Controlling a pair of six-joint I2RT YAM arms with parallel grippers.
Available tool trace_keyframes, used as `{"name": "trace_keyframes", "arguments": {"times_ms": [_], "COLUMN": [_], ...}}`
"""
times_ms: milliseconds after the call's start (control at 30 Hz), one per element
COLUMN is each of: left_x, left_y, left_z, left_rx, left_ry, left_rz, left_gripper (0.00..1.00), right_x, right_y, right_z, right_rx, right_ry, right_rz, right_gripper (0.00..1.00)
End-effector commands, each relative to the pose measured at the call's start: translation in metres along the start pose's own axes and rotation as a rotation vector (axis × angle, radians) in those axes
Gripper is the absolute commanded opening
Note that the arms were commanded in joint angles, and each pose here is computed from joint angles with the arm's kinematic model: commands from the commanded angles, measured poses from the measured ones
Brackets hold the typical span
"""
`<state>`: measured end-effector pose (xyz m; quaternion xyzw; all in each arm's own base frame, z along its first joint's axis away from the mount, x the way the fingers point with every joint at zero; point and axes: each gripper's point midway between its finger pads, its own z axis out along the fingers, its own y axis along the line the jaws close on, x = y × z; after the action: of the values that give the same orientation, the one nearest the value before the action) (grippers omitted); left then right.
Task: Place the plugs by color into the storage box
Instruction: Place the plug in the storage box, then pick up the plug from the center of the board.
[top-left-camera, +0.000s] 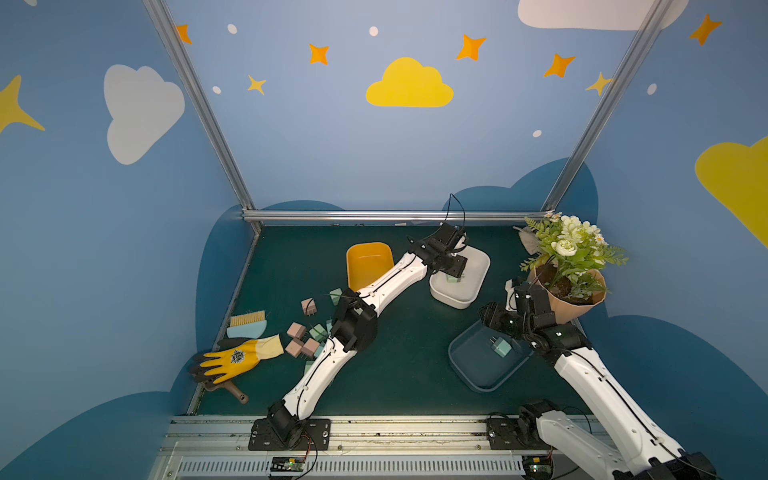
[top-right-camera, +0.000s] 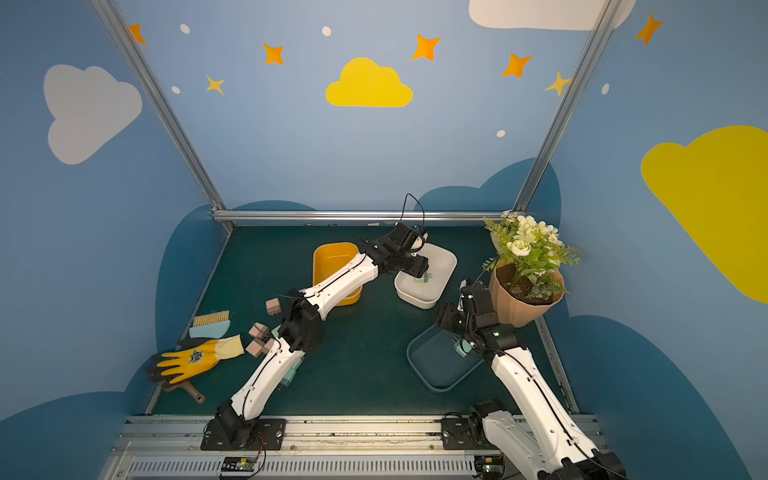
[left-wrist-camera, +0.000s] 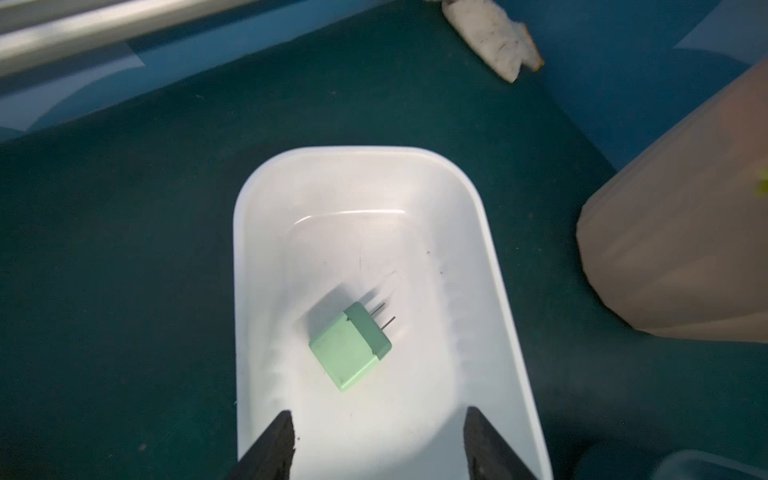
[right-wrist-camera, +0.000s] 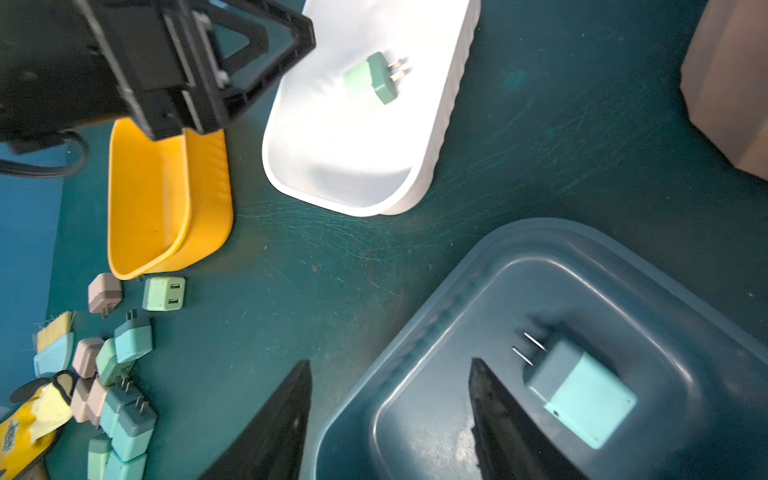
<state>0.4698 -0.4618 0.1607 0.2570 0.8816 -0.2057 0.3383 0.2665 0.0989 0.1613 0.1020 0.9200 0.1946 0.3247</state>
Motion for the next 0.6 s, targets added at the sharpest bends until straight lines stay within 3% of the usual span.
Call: {"name": "trace_keyframes", "arguments": {"times_ms": [0,400,567], "left_x": [-0.018,0.025,0.072], "left_y": [-0.008,0.032,0.050], "left_z": [-0.044,-0.116,-0.146], "left_rx": [0.017,-0.193,-0.244], "left_ry": [-0.026,0.065,0.072], "left_rz": [-0.011,-0.023,-0.062], "left_gripper": [0.65,0.64,0.65], "right_x": [-0.016,-0.010,-0.006], "right_y": [0.024,0.063,0.082], "right_z": [-0.005,-0.010,-0.010], "right_rx": [-0.099,-0.252,-0.265], "right_ry": [-0.027,0.033,0.052], "right_rz": [-0.022,-0.005,-0.039], "right_gripper": [0.61,0.61,0.61]}}
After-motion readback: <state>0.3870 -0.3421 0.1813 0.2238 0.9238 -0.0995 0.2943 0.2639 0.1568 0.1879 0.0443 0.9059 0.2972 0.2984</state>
